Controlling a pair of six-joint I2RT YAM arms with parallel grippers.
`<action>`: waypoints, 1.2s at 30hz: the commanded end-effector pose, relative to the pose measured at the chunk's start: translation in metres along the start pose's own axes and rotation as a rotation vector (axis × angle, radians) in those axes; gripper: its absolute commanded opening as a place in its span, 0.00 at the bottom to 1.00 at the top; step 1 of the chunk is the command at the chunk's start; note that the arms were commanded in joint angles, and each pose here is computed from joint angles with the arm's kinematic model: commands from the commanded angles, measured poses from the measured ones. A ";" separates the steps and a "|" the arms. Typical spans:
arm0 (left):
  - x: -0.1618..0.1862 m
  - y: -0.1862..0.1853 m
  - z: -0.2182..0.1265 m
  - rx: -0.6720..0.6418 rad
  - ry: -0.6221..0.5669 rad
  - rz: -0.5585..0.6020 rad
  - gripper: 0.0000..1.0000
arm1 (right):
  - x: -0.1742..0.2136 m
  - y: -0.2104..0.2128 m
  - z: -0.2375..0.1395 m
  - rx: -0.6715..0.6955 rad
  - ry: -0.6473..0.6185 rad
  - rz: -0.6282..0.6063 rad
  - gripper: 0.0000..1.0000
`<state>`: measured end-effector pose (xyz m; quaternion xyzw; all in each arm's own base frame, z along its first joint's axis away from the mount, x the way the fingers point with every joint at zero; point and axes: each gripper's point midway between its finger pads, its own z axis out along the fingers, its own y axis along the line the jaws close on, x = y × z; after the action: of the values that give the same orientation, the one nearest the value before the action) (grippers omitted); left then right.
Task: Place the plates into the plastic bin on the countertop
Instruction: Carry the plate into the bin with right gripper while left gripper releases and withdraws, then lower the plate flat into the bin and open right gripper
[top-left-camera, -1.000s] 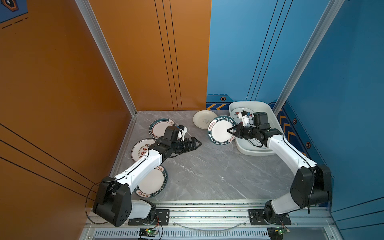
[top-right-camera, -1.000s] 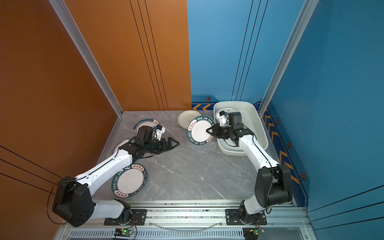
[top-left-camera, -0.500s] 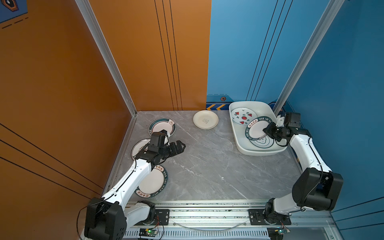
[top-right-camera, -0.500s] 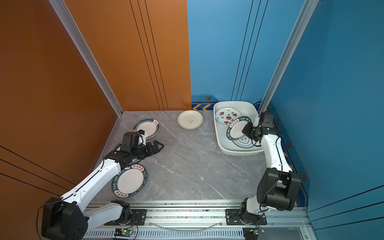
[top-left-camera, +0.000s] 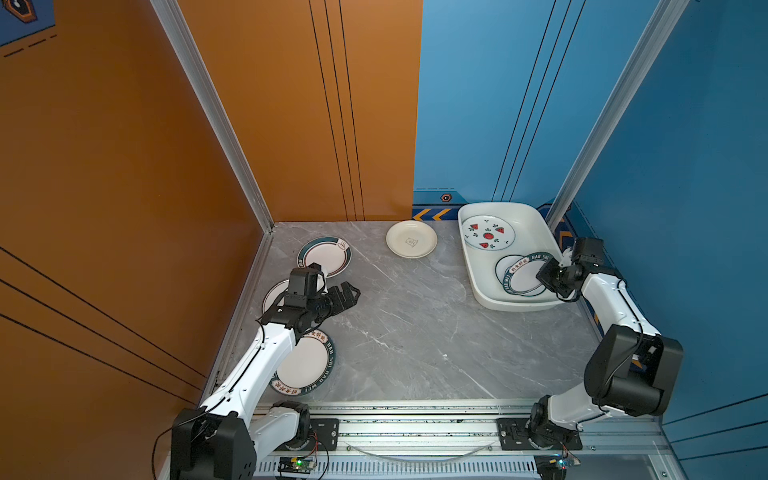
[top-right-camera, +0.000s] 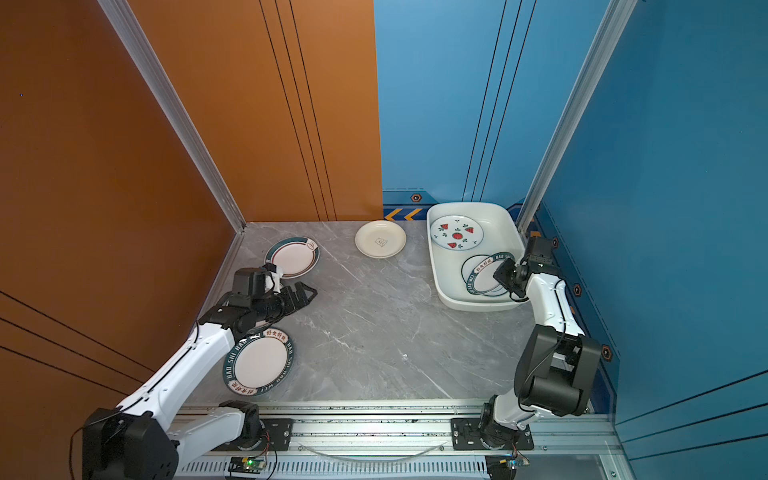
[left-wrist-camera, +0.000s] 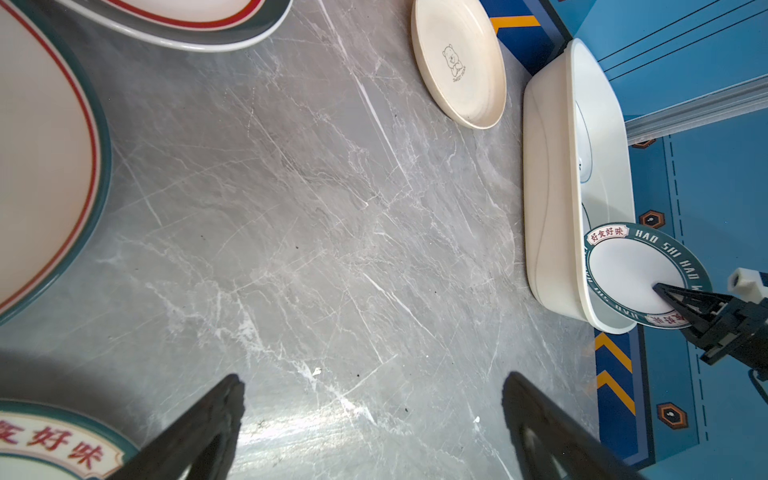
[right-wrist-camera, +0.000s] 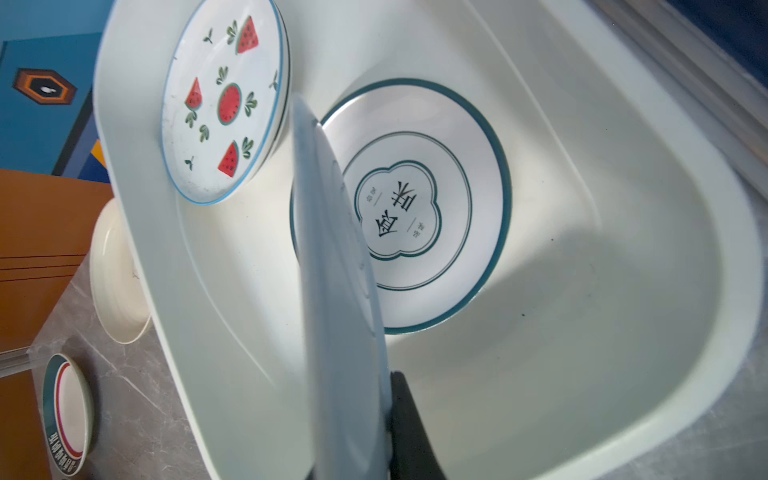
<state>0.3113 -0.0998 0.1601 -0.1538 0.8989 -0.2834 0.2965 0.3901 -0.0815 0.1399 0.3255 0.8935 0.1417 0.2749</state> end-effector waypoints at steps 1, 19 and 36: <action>0.003 0.002 0.001 0.021 0.016 0.012 0.98 | -0.008 -0.009 0.013 0.019 -0.031 0.017 0.00; -0.005 0.018 -0.003 0.024 0.000 -0.024 0.98 | -0.002 -0.047 0.064 0.141 0.033 0.098 0.33; -0.015 0.070 -0.007 -0.118 -0.055 -0.117 0.98 | 0.001 -0.060 0.059 0.271 0.030 0.042 0.53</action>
<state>0.3152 -0.0433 0.1392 -0.2204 0.8913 -0.2589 0.3000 0.4111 -0.1144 0.0755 0.3728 0.8924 0.0661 0.2454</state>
